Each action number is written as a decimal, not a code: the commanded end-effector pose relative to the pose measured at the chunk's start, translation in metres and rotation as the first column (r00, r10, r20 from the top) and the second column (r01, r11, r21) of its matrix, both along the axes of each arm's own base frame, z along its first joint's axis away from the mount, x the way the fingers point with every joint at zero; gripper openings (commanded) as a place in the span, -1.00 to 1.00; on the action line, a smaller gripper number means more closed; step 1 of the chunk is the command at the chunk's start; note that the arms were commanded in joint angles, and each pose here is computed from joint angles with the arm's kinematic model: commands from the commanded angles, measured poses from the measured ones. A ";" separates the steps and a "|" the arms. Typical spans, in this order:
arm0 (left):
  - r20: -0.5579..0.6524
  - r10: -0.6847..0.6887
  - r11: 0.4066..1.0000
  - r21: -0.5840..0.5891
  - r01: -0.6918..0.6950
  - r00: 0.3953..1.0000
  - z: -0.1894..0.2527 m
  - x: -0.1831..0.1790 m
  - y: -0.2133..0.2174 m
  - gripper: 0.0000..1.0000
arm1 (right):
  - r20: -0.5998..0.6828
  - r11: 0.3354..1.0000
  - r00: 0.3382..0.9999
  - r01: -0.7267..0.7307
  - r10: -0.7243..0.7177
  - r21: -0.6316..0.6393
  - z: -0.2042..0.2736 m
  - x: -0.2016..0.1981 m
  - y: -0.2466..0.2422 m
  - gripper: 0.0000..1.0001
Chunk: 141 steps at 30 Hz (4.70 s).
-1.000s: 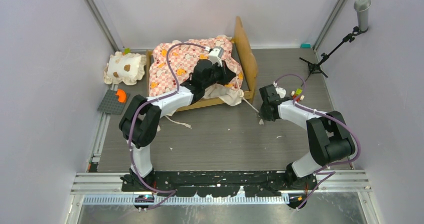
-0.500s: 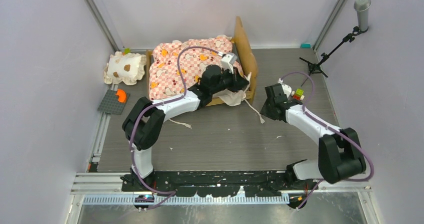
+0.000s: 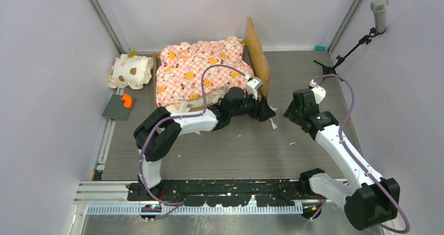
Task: Set up the pet bed
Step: Tie the ropes to the bed frame, then adjust the mattress on the bed frame.
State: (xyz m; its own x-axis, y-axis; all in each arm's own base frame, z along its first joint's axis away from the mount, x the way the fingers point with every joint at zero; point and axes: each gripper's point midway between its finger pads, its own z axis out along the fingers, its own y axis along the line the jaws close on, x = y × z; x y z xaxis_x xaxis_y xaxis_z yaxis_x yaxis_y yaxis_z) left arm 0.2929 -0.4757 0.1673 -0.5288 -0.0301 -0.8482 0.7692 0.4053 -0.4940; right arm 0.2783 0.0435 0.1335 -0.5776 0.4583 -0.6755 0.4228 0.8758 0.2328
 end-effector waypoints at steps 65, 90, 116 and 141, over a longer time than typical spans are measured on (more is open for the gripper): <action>0.131 0.821 0.499 0.308 -0.810 0.555 0.038 -0.050 0.374 0.94 | 0.195 0.997 0.978 -0.081 0.077 0.014 -0.014 0.077 0.170 0.07; 0.171 0.861 0.397 0.361 -0.843 0.479 0.045 -0.010 0.383 0.99 | 0.160 0.825 0.812 -0.535 0.562 -0.184 0.077 0.062 0.200 0.15; 0.096 0.816 0.481 0.436 -0.761 0.570 -0.006 0.029 0.353 0.66 | 0.005 0.855 0.859 -0.509 0.512 -0.098 0.001 0.111 0.197 0.07; 0.128 0.831 0.414 0.506 -0.757 0.541 -0.028 0.037 0.363 -0.75 | -0.027 0.871 0.883 -0.467 0.468 -0.153 0.000 0.113 0.179 -0.90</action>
State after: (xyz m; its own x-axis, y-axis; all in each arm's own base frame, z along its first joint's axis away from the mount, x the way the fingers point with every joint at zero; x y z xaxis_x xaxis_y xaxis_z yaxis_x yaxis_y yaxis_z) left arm 0.3211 -0.1218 0.1257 -0.6190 -0.1332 -0.7740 -0.0441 0.9899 -0.1351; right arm 0.3858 0.2256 0.1214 -0.7077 0.0227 -0.7061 -0.0638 0.9933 0.0959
